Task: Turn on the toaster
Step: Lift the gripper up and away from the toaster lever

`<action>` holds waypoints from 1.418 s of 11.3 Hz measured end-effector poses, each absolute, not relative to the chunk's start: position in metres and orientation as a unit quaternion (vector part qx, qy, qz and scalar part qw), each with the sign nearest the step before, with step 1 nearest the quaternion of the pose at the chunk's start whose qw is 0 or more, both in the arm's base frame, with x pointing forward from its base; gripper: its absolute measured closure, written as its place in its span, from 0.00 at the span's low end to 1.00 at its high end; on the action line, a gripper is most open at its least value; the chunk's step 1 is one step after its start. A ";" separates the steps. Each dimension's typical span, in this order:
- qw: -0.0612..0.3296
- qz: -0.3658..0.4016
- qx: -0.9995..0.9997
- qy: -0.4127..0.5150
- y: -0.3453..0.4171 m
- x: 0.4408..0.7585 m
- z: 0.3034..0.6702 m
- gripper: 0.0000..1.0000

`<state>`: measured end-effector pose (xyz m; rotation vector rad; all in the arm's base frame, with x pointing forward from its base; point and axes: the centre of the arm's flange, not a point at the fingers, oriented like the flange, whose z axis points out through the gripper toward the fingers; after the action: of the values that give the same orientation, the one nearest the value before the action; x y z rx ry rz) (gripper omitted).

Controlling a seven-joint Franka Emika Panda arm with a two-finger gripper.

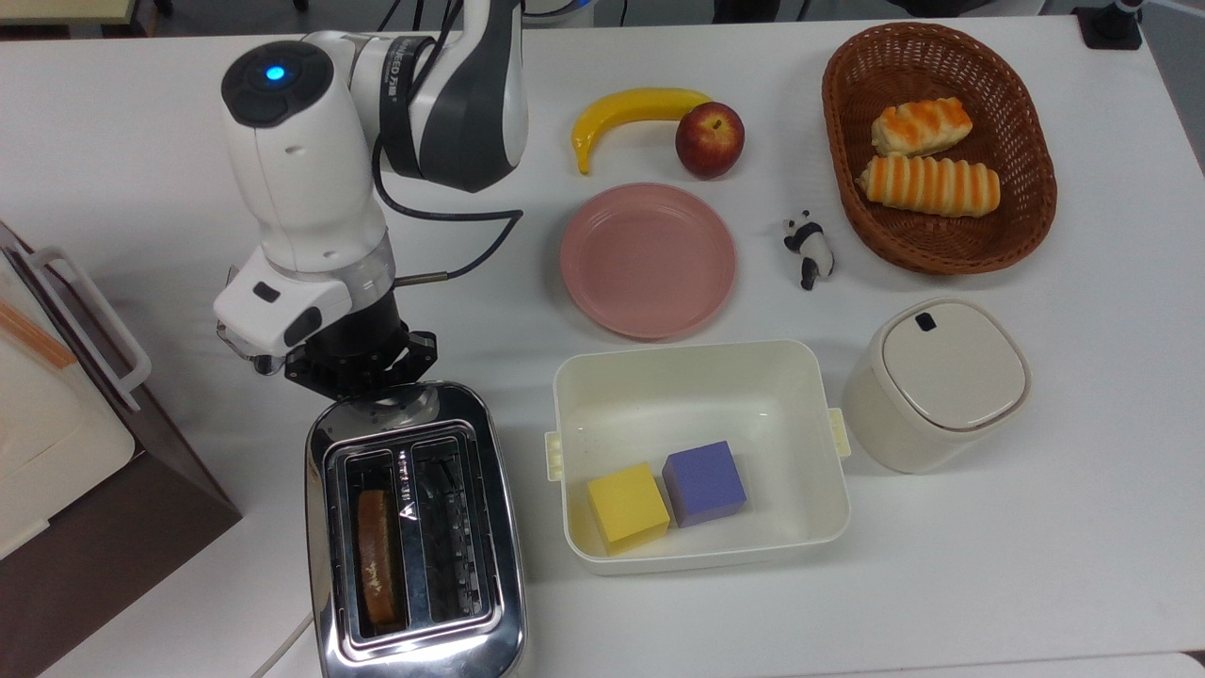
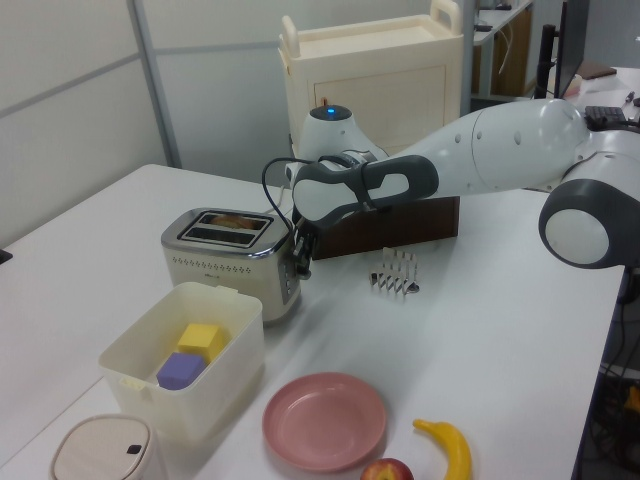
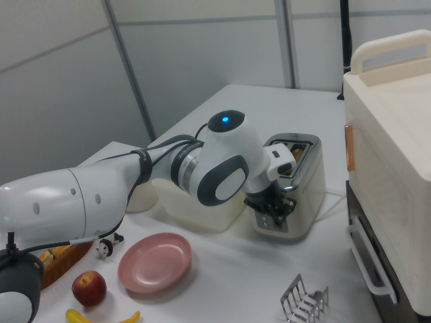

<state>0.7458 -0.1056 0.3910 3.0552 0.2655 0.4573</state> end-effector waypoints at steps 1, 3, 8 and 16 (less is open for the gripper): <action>0.023 0.159 0.983 0.084 -0.109 0.746 0.405 0.99; 0.027 0.185 0.979 0.080 -0.114 0.739 0.448 0.93; 0.009 0.155 0.985 0.079 -0.116 0.697 0.537 0.64; 0.011 0.063 0.995 0.073 -0.137 0.650 0.568 0.00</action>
<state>0.6505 -0.1368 0.5683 3.1059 0.2283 0.1961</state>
